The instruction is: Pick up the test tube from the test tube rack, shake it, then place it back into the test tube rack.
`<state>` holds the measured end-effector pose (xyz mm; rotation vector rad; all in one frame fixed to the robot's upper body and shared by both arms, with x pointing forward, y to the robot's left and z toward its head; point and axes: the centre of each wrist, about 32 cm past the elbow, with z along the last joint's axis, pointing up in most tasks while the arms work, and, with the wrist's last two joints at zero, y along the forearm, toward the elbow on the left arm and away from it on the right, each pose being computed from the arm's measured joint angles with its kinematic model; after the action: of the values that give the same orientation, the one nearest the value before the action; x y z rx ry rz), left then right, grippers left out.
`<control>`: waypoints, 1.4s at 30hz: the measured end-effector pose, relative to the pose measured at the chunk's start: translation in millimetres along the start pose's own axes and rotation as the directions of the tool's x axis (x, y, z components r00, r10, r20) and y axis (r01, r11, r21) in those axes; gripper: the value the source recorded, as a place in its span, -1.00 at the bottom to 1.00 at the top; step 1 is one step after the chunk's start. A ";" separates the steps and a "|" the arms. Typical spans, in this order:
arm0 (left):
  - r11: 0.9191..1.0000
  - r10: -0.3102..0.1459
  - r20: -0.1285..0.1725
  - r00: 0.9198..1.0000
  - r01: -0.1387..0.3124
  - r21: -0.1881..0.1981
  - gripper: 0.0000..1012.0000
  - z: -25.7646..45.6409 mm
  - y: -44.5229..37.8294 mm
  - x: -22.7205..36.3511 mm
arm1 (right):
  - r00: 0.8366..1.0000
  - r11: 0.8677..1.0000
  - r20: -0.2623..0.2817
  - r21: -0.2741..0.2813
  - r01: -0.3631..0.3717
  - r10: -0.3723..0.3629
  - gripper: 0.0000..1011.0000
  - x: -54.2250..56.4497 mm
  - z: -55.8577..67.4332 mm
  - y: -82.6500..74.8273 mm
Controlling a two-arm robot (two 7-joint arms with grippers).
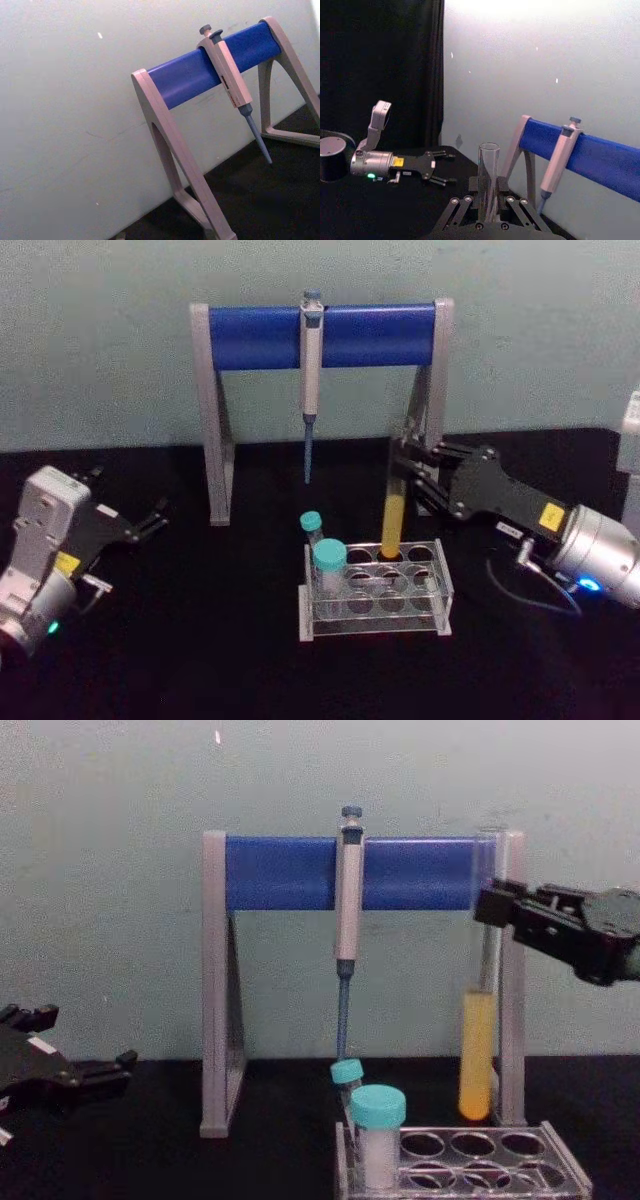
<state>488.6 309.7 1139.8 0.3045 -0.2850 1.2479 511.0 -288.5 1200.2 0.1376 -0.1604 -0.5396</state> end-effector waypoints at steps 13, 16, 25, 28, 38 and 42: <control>1.000 0.000 0.000 1.000 0.000 0.000 0.98 0.0 0.0 0.0 | 0.995 0.995 0.037 -0.040 0.089 -0.088 -0.56 4.1 5.5 -18.3; 1.000 0.000 0.000 1.000 0.000 0.000 0.98 0.0 0.0 0.0 | 0.994 0.994 0.047 -0.041 0.103 -0.101 -0.56 6.5 6.7 -16.7; 1.000 0.000 0.000 1.000 0.000 0.000 0.98 0.0 0.0 0.0 | 0.993 0.993 0.052 -0.045 0.106 -0.104 -0.56 13.6 5.4 -2.8; 1.000 0.000 0.000 1.000 0.000 0.000 0.98 0.0 0.0 0.0 | 0.994 0.994 0.047 -0.046 0.099 -0.097 -0.56 15.5 4.6 2.2; 1.000 0.000 0.000 1.000 0.000 0.000 0.98 0.0 0.0 0.0 | 0.999 0.998 0.025 -0.034 0.047 -0.046 -0.56 13.4 2.8 15.1; 1.000 0.000 0.000 1.000 0.000 0.000 0.98 0.0 0.0 0.0 | 1.000 1.000 0.007 -0.022 0.012 -0.011 -0.56 9.7 3.1 19.0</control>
<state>488.6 309.7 1139.8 0.3044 -0.2850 1.2480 528.1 -277.6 1207.7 0.1151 -0.1603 -0.5531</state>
